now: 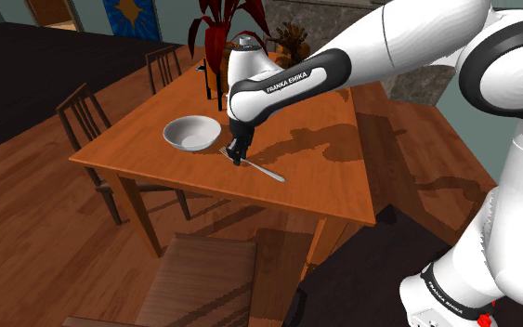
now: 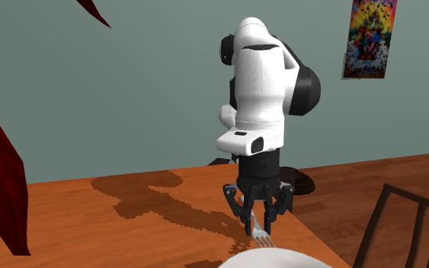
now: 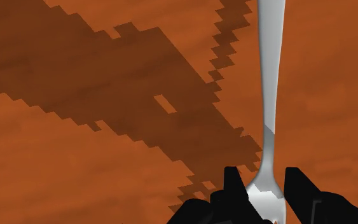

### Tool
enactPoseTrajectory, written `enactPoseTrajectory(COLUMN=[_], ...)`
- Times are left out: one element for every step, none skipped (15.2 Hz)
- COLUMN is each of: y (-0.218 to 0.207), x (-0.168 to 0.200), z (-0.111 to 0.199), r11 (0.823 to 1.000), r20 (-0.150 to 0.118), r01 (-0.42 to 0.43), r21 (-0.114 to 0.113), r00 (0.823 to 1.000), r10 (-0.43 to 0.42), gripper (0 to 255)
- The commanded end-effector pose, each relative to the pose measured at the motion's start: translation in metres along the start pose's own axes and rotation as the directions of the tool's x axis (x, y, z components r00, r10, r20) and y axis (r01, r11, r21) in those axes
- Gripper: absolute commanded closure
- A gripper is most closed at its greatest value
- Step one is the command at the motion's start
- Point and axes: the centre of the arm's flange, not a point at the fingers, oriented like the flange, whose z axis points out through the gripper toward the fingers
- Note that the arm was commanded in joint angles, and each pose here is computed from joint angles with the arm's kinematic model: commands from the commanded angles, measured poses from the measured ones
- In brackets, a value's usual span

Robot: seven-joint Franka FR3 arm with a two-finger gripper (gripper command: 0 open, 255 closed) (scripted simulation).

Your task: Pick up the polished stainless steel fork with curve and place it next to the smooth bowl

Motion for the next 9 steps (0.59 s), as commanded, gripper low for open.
enactPoseTrajectory(y=[-0.0001, -0.0001, -0.0001, -0.0001, -0.0001, -0.0001, -0.0001, -0.0001, -0.0001], x=[-0.0001, -0.0001, -0.0001, -0.0001, -0.0001, -0.0001, -0.0001, -0.0001, -0.0001], z=[0.0006, 0.0006, 0.0006, 0.0006, 0.0006, 0.0006, 0.0006, 0.0006, 0.0006], r11=[1.000, 1.000, 1.000, 1.000, 1.000, 1.000, 1.000, 1.000, 1.000], r20=[0.000, 0.000, 0.000, 0.000, 0.000, 0.000, 0.000, 0.000, 0.000], r01=[0.000, 0.000, 0.000, 0.000, 0.000, 0.000, 0.000, 0.000, 0.000], r21=[0.000, 0.000, 0.000, 0.000, 0.000, 0.000, 0.000, 0.000, 0.000], r00=[1.000, 1.000, 1.000, 1.000, 1.000, 1.000, 1.000, 1.000, 1.000], r10=[0.000, 0.000, 0.000, 0.000, 0.000, 0.000, 0.000, 0.000, 0.000], gripper=[255, 255, 255, 255, 255, 0, 0, 0, 0])
